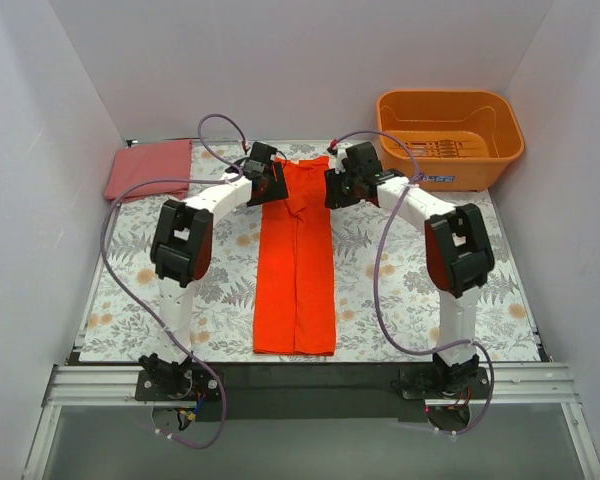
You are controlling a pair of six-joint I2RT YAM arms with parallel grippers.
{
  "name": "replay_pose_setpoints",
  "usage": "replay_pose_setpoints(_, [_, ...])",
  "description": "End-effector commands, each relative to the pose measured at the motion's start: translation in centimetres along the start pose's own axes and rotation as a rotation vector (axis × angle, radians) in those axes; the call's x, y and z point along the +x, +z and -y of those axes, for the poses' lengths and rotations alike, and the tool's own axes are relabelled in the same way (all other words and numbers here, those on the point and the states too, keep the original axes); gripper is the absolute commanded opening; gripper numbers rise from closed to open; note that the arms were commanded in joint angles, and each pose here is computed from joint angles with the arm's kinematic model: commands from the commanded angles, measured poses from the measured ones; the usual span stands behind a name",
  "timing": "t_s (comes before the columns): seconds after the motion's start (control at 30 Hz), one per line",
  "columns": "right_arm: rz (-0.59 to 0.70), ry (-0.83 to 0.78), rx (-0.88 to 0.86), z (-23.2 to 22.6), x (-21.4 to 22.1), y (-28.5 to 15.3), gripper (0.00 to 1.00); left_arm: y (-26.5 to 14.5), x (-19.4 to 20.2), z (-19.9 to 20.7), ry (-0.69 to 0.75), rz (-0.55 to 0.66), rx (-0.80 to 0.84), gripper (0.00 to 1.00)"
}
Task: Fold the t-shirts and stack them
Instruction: Fold the tshirt
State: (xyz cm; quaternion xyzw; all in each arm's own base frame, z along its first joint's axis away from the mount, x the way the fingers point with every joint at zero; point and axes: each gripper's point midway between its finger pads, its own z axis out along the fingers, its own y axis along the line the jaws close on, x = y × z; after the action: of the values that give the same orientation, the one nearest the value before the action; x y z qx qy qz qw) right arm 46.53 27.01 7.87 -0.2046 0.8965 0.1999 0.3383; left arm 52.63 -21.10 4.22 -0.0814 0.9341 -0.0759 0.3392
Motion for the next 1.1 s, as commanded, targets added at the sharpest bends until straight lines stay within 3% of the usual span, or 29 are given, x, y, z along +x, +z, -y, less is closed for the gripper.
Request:
replay_pose_setpoints(0.0, [0.009,0.041,-0.026,-2.5,-0.2,-6.0,0.45,-9.9,-3.9,1.0,-0.070,0.091,0.084,0.66])
replay_pose_setpoints(0.03, [0.012,0.070,-0.032,-3.5,0.1,-8.1,0.45,-11.4,-3.3,0.8,-0.075,0.081,0.084,0.66])
replay_pose_setpoints(0.07, [-0.057,0.097,-0.029,-3.6,3.5,-8.3,0.46,-12.7,-2.9,0.5,-0.090,0.077,0.079,0.66])
replay_pose_setpoints(0.2, [-0.156,0.170,-0.033,-6.1,10.1,-12.8,0.48,-19.0,2.8,-0.7,-0.089,0.025,0.078,0.67])
replay_pose_setpoints(0.27, [-0.264,0.210,-0.025,-7.3,15.1,-14.1,0.49,-20.8,6.8,-0.9,-0.055,-0.049,0.078,0.67])
replay_pose_setpoints(0.53, [-0.436,0.272,-0.118,-14.0,25.2,-19.1,0.52,-27.2,22.1,-6.9,-0.138,-0.365,0.015,0.67])
replay_pose_setpoints(0.77, [-0.534,0.273,-0.139,-16.8,28.4,-19.1,0.52,-29.2,27.2,-7.4,-0.213,-0.502,0.064,0.66])
replay_pose_setpoints(1.07, [-0.597,0.247,-0.099,-17.3,29.4,-17.6,0.51,-28.2,29.0,-7.6,-0.185,-0.555,0.012,0.65])
